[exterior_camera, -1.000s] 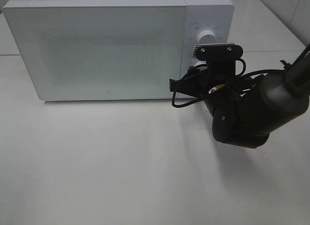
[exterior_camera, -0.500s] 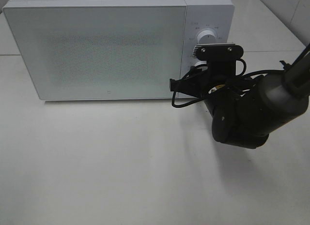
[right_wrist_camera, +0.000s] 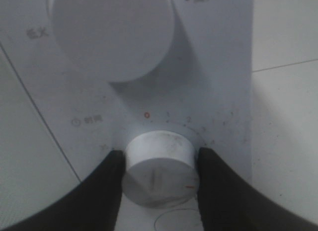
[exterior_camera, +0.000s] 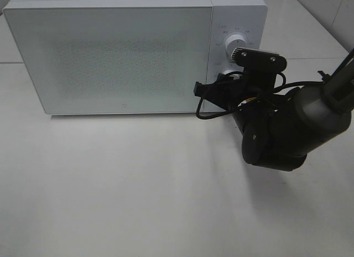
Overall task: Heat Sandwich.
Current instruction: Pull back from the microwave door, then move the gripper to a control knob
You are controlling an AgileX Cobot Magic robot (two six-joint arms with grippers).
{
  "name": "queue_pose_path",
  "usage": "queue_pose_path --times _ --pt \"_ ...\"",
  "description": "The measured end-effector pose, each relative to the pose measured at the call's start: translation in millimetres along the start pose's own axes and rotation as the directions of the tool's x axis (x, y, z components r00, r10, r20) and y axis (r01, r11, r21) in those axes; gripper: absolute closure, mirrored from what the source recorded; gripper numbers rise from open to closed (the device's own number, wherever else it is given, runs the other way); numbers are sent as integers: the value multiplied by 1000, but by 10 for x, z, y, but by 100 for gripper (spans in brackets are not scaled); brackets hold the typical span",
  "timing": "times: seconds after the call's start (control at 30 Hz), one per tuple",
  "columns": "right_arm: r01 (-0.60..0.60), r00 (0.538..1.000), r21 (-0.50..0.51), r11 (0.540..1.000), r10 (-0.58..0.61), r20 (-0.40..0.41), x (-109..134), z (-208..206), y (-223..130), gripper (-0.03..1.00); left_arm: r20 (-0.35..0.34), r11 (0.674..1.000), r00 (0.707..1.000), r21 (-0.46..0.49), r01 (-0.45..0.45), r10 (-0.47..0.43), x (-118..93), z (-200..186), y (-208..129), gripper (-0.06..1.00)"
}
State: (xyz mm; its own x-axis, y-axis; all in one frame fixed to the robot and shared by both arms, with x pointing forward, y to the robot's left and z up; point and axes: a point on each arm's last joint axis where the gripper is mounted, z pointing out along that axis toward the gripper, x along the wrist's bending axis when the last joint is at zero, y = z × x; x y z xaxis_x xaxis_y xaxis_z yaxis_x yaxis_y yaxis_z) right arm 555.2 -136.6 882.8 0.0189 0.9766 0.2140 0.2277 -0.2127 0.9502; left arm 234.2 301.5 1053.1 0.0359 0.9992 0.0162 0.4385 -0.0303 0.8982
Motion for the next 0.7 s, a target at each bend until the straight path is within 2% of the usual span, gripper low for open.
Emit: queue_pose_path --times 0.07,0.13,0.2,0.3,0.33,0.37,0.47,0.5,0.53,0.57,0.63,0.67,0.7 --pt "-71 997 0 997 71 -6 4 -2 -1 54 0 1000 1000 0 0 0 0 0 0 -4" --pt "-196 981 1 981 196 -8 4 -3 -2 54 0 1000 1000 0 0 0 0 0 0 -4" --pt "-232 973 1 973 232 -8 4 -3 -2 54 0 1000 1000 0 0 0 0 0 0 -4" --pt "-399 917 0 917 399 -9 4 -3 1 54 0 1000 1000 0 0 0 0 0 0 -4" --pt "-441 897 0 897 441 -9 4 -3 1 54 0 1000 1000 0 0 0 0 0 0 -4" --pt "-441 897 0 897 441 -9 4 -3 1 54 0 1000 1000 0 0 0 0 0 0 -4" --pt "-590 807 3 807 590 -8 1 -7 -2 54 0 1000 1000 0 0 0 0 0 0 -4" --pt "-590 807 3 807 590 -8 1 -7 -2 54 0 1000 1000 0 0 0 0 0 0 -4" --pt "-620 785 2 785 620 -9 1 -7 -1 54 0 1000 1000 0 0 0 0 0 0 -4" --pt "-687 727 4 727 687 -9 0 -8 -3 53 0 1000 1000 0 0 0 0 0 0 -4" --pt "-756 654 4 654 756 -8 -1 -10 -4 53 0 1000 1000 0 0 0 0 0 0 -4" --pt "-756 654 4 654 756 -8 -1 -10 -4 53 0 1000 1000 0 0 0 0 0 0 -4" --pt "-813 583 4 583 813 -8 -1 -10 -3 53 0 1000 1000 0 0 0 0 0 0 -4"
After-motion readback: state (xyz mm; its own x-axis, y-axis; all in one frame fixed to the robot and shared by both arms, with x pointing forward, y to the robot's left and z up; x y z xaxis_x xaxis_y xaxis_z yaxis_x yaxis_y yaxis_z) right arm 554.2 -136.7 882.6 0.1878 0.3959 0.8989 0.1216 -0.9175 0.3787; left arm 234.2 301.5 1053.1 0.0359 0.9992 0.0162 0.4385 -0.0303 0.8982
